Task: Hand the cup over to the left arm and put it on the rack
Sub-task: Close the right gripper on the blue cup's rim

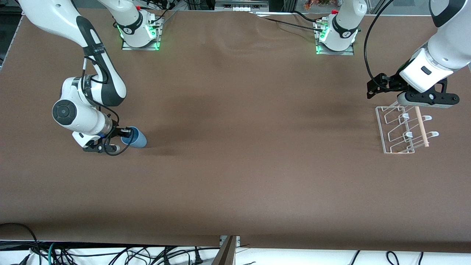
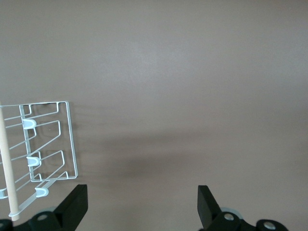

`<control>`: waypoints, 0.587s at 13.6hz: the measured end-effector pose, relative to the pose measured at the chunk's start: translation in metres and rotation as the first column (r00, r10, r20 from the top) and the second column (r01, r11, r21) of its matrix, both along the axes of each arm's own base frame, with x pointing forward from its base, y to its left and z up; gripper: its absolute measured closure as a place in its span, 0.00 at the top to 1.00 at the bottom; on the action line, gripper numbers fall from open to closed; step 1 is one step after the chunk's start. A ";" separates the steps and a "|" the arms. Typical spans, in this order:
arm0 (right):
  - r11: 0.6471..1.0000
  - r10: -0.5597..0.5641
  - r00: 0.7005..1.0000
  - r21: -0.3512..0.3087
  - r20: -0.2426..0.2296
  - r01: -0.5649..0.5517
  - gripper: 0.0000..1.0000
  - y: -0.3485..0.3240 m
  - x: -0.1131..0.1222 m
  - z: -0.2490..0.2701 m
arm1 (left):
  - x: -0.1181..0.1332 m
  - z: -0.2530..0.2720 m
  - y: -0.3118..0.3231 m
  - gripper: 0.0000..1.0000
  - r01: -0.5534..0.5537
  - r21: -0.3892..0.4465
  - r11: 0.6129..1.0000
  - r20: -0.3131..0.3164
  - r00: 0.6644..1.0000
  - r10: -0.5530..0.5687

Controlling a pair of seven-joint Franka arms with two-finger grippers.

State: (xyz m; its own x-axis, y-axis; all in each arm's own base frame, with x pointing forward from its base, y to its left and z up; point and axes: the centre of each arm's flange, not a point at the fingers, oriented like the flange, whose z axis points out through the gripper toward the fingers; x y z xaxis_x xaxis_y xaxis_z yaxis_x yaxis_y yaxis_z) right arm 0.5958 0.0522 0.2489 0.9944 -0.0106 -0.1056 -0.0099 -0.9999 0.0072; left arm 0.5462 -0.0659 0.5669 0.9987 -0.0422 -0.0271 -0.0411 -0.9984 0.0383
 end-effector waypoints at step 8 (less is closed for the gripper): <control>0.981 -0.089 0.996 0.171 -0.026 0.092 0.06 0.034 0.026 0.055 | 0.000 0.000 0.000 1.00 0.000 0.000 1.000 0.000 1.000 0.000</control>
